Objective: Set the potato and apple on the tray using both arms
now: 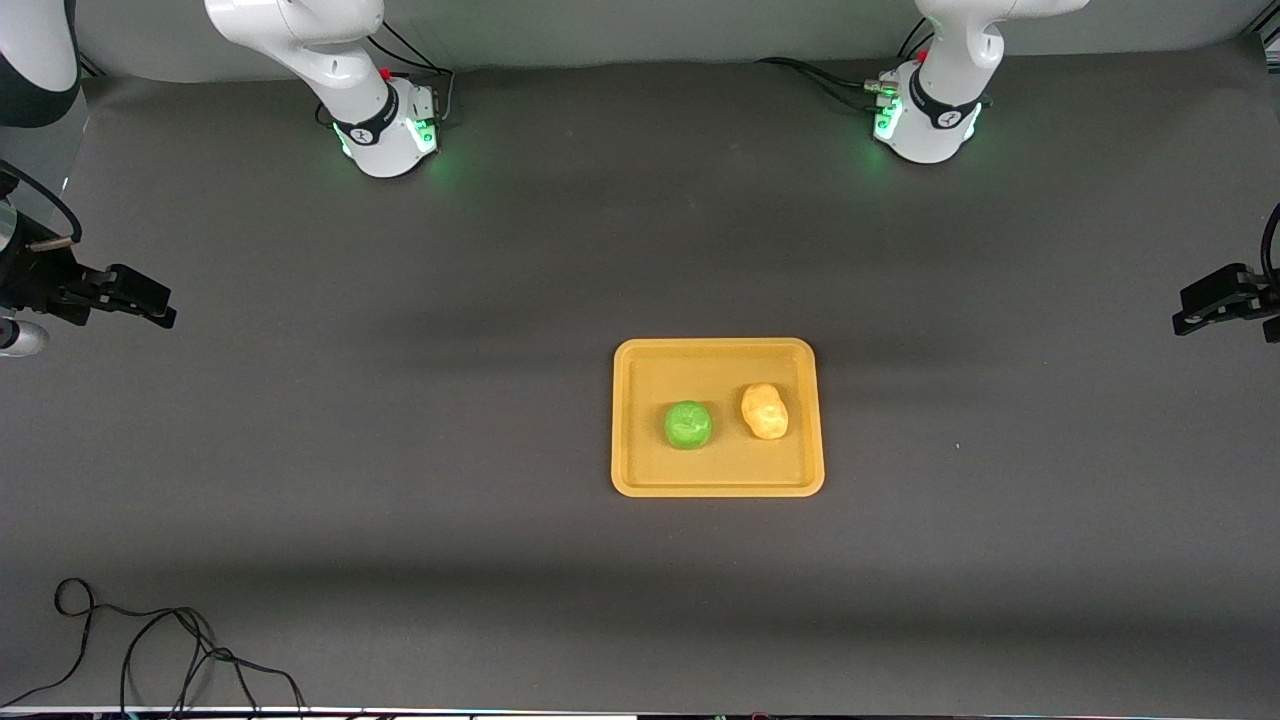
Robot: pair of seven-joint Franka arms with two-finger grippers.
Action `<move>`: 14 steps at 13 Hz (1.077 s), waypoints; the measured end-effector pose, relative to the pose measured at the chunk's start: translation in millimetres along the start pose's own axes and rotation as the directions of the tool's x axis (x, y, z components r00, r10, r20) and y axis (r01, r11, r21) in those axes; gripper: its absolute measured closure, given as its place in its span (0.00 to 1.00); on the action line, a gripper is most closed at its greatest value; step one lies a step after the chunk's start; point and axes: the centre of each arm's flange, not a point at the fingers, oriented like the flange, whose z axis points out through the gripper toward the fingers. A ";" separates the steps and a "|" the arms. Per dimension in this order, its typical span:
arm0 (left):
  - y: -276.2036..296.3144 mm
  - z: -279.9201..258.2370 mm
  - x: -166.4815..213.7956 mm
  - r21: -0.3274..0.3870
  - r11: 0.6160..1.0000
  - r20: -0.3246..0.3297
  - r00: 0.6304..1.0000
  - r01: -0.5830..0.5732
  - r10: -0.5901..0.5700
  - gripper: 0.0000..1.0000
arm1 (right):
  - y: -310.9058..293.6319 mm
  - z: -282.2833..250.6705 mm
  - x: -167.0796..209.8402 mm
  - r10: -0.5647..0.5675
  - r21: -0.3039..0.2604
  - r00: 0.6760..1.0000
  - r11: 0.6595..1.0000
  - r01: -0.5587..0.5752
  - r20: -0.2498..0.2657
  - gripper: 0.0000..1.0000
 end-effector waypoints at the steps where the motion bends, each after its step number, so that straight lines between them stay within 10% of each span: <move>1: 0.0 0.0 0.0 0.000 1.000 0.000 1.000 0.000 0.000 0.13 | 1.9 0.7 0.0 0.003 0.000 1.000 1.000 -0.003 0.002 0.00; 14: 0.4 0.0 0.1 0.000 1.000 0.000 1.000 -0.001 0.001 0.13 | 4.0 9.7 -7.9 0.016 0.053 0.997 0.998 -0.021 0.079 0.00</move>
